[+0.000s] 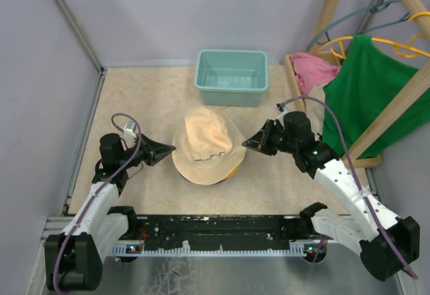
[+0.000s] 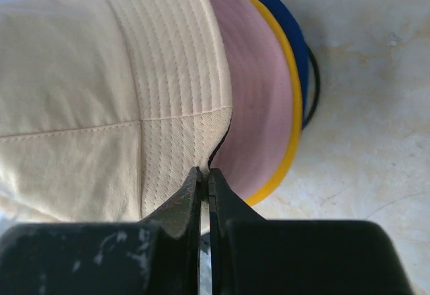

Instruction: Stack the hats

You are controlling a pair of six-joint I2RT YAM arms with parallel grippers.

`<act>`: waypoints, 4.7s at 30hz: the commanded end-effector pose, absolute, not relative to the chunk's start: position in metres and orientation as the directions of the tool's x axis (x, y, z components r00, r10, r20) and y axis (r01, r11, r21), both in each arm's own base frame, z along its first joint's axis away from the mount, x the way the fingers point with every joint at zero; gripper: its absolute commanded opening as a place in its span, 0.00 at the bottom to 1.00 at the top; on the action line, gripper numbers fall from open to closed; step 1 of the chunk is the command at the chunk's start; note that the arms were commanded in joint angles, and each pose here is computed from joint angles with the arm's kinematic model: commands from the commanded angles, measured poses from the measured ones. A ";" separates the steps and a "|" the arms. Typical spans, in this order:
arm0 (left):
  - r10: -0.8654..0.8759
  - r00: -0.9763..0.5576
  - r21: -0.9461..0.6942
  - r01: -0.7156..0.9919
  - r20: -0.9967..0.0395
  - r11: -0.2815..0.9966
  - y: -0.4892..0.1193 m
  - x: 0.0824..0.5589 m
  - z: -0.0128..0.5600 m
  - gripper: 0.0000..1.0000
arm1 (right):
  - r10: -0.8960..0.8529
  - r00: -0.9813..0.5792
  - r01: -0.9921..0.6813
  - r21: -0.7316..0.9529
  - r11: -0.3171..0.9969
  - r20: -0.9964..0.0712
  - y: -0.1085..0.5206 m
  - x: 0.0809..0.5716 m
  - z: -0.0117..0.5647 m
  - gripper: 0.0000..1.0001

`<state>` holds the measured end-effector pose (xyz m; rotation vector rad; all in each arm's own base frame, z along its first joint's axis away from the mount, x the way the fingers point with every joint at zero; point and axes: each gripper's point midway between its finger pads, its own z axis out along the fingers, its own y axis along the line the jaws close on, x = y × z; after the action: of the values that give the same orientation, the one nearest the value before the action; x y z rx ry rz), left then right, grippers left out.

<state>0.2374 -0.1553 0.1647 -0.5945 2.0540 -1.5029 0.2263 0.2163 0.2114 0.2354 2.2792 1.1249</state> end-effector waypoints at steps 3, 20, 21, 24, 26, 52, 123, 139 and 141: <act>-0.614 -0.762 -0.936 -0.029 -0.206 0.351 -0.150 0.244 0.147 0.06 | 0.360 -0.816 -0.076 0.702 0.708 -0.451 0.202 0.223 0.158 0.00; -0.523 -0.825 -0.916 -0.016 -0.214 0.400 -0.153 0.266 0.151 0.08 | 0.328 -0.657 -0.158 0.549 0.821 -0.679 0.164 0.260 0.211 0.46; -0.517 -0.829 -0.915 -0.018 -0.212 0.404 -0.153 0.267 0.149 0.08 | 0.337 -0.651 -0.168 0.562 0.810 -0.680 0.162 0.262 0.216 0.47; -0.501 -0.842 -0.911 -0.028 -0.200 0.411 -0.151 0.270 0.144 0.08 | 0.358 -0.645 -0.233 0.621 0.749 -0.675 0.163 0.270 0.227 0.47; -0.486 -0.852 -0.910 -0.028 -0.195 0.414 -0.151 0.274 0.143 0.09 | 0.356 -0.656 -0.299 0.663 0.687 -0.665 0.171 0.272 0.233 0.48; -0.434 -0.888 -0.911 -0.043 -0.153 0.409 -0.154 0.292 0.144 0.08 | 0.296 -0.835 -0.397 0.880 0.259 -0.464 0.222 0.285 0.195 0.56; -0.455 -0.881 -0.888 -0.099 -0.132 0.449 -0.147 0.270 0.081 0.00 | 0.245 -0.872 -0.226 0.793 0.565 -0.423 0.204 0.274 0.092 0.00; -0.460 -0.867 -0.870 -0.070 -0.189 0.488 -0.143 0.273 0.093 0.17 | 0.252 -0.842 -0.270 0.778 0.568 -0.477 0.205 0.281 0.120 0.19; -0.469 -0.859 -0.865 -0.065 -0.206 0.498 -0.141 0.276 0.097 0.29 | 0.262 -0.831 -0.278 0.776 0.566 -0.490 0.205 0.284 0.129 0.28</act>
<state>0.2692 -0.1530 0.1007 -0.4182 2.3150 -1.4425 0.2729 0.2097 0.1125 -0.0104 2.2618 1.3138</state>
